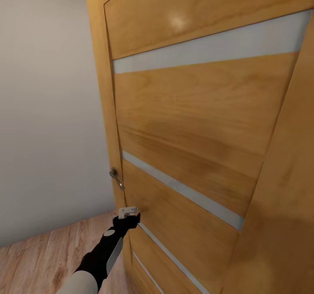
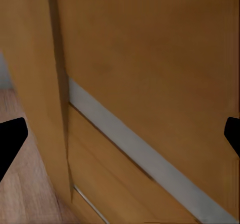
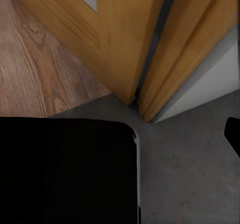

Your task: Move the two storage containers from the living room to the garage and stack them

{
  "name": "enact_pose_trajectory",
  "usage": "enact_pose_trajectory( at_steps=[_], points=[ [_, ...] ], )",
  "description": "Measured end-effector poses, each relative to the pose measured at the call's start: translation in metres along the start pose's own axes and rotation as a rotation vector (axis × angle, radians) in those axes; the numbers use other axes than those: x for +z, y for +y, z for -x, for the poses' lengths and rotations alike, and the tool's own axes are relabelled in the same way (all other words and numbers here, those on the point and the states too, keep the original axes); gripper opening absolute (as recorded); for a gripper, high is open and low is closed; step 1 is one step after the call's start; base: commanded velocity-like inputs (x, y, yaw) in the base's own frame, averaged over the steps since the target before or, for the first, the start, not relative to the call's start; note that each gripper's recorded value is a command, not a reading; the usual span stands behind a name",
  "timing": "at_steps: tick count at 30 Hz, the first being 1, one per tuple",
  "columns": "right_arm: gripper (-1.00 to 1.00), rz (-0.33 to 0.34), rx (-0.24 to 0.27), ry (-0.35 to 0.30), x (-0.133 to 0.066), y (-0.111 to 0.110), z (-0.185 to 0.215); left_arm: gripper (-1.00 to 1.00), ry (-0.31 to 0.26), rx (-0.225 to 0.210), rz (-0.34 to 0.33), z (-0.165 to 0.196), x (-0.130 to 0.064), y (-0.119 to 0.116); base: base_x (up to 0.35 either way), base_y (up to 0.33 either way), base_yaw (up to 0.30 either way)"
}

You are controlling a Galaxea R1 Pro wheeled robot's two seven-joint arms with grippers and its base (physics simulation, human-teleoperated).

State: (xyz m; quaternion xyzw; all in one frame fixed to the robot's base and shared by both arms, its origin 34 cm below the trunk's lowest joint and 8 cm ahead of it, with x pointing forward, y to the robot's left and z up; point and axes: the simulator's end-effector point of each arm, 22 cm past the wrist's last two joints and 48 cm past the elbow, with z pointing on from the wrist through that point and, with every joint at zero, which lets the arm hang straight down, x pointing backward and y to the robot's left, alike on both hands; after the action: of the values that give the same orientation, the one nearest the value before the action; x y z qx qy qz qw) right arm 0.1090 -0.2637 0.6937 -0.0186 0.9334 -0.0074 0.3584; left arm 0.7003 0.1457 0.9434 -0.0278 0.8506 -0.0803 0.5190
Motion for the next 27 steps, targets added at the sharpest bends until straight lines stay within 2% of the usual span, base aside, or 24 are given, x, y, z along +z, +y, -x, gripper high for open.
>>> enact_pose_trajectory(
  at_steps=[6, 20, 27],
  points=[
    [1.0, 0.0, 0.0, -0.003, 0.0007, 0.0, 0.0007, 1.0, -0.002, 0.0, -0.002, 0.0013, -0.0006, -0.0009, 0.0, 0.0, -0.236],
    [1.0, 0.0, 0.0, -0.004, 0.0009, 0.0, 0.001, 1.0, -0.004, -0.001, -0.004, 0.0021, -0.0009, -0.0018, 0.0, 0.0, -0.022],
    [1.0, -0.001, 0.0, -0.008, 0.0016, -0.0002, 0.0018, 1.0, -0.007, 0.0, -0.002, 0.0037, -0.0016, -0.0011, 0.0, 0.0, -0.18]
  ],
)
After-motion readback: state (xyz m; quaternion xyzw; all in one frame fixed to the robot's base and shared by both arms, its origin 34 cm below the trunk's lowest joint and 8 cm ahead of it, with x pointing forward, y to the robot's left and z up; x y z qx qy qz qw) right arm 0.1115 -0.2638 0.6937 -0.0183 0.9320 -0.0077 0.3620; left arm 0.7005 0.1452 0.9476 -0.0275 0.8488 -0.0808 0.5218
